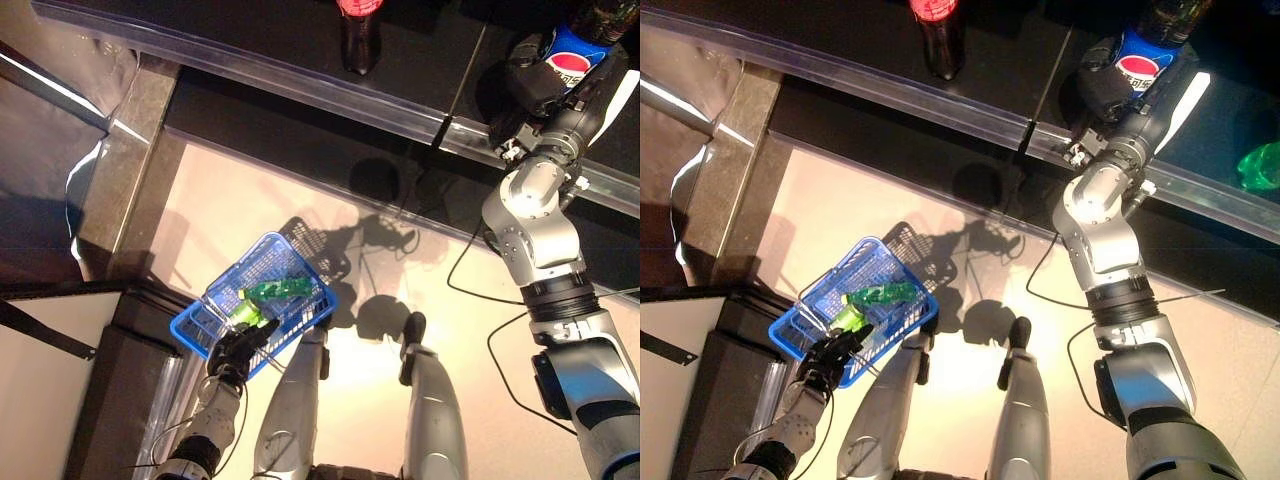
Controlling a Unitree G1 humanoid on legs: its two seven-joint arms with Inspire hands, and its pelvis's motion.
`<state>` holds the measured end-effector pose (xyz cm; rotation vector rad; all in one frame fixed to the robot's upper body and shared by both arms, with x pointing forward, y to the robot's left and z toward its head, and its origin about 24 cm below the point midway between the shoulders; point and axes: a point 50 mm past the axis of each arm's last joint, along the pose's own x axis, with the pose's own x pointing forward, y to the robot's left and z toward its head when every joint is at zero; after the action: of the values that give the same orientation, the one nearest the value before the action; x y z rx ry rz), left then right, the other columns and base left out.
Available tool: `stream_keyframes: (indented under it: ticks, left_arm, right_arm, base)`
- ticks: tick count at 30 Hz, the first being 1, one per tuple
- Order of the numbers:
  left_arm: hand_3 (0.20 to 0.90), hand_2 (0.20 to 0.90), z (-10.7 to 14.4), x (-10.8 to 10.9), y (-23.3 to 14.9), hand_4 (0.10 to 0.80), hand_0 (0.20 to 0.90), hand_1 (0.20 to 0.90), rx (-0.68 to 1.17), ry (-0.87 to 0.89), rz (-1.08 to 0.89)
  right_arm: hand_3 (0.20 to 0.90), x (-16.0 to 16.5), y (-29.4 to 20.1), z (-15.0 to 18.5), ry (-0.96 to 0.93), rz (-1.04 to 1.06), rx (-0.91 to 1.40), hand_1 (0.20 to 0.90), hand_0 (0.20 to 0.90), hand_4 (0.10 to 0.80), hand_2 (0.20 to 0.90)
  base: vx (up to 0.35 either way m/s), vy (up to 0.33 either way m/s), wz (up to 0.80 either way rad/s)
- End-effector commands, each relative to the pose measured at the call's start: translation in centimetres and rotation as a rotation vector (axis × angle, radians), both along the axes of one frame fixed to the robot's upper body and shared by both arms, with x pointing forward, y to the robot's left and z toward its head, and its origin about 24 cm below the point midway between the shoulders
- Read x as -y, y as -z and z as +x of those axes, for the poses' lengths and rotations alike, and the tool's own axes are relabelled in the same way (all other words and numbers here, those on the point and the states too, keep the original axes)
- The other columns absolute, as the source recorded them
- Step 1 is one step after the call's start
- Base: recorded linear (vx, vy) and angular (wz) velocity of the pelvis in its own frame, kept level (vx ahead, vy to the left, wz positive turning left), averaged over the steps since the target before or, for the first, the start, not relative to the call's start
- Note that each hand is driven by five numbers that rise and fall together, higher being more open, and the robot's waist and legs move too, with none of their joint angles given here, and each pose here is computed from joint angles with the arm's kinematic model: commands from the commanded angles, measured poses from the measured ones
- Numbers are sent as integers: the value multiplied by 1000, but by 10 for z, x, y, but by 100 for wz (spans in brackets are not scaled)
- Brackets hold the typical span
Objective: Pick up the drink and place into the basket.
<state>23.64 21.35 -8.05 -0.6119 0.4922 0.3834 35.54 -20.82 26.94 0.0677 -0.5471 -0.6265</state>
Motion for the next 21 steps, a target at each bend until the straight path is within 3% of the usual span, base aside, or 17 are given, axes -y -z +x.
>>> stream_keyframes:
  ticks: [1,10,21]
  left_arm:
    - [200,300,-10,-12,-18,100,300,300,192,3,27]
    - [200,300,2,-22,-55,100,300,300,406,17,47]
    - [200,300,13,-5,-118,100,300,300,701,194,46]
  right_arm:
    - [200,-11,-96,-58,-95,-183,500,300,300,100,300]
    - [200,-41,-82,-86,-347,-384,582,300,300,100,300]
    - [200,-75,-41,-102,-829,-381,491,300,300,100,300]
  base:
    - [-6,32,1]
    - [-4,12,1]
    - [53,24,5]
